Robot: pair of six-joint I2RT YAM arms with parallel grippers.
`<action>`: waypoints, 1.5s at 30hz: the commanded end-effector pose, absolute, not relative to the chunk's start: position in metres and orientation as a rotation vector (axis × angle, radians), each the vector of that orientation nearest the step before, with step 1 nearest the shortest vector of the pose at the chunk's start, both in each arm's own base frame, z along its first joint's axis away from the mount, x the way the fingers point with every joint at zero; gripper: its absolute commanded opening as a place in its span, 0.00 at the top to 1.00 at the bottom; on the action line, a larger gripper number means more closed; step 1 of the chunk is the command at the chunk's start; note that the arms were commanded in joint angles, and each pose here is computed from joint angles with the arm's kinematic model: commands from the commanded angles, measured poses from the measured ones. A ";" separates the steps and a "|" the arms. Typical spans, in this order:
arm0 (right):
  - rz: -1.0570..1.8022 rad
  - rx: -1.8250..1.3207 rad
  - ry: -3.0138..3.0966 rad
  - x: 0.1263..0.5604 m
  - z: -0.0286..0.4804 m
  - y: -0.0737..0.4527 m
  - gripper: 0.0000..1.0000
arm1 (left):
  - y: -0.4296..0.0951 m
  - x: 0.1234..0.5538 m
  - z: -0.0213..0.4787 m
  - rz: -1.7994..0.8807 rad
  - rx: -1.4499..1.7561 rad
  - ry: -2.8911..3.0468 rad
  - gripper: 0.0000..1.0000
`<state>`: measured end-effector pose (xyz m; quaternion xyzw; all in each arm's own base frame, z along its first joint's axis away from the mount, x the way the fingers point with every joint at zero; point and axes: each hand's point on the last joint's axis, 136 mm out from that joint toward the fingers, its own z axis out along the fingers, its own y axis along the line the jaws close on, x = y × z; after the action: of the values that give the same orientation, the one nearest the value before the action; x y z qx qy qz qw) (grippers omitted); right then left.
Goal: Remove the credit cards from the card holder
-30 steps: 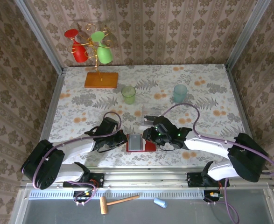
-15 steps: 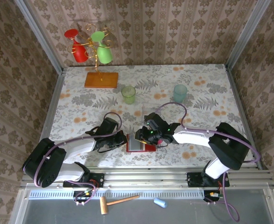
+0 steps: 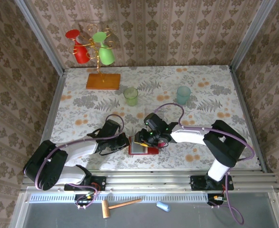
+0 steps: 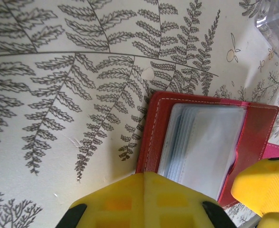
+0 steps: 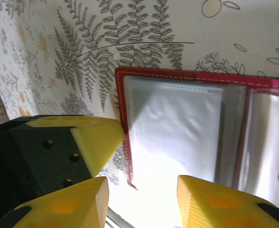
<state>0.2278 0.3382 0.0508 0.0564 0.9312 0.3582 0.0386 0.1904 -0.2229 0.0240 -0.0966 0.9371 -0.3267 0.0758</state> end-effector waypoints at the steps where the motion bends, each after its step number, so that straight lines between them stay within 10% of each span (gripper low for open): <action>1: 1.065 0.132 2.906 0.226 0.045 0.337 0.57 | -0.215 0.189 0.015 -0.942 -0.294 2.823 0.95; 45: 0.993 0.190 2.926 0.223 0.029 0.315 0.57 | -0.217 0.192 0.029 -0.963 -0.277 2.805 0.94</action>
<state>0.2250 0.3228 0.0312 0.0547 0.9430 0.3276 0.0188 0.1903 -0.2184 0.0217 -0.1025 0.9374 -0.3242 0.0758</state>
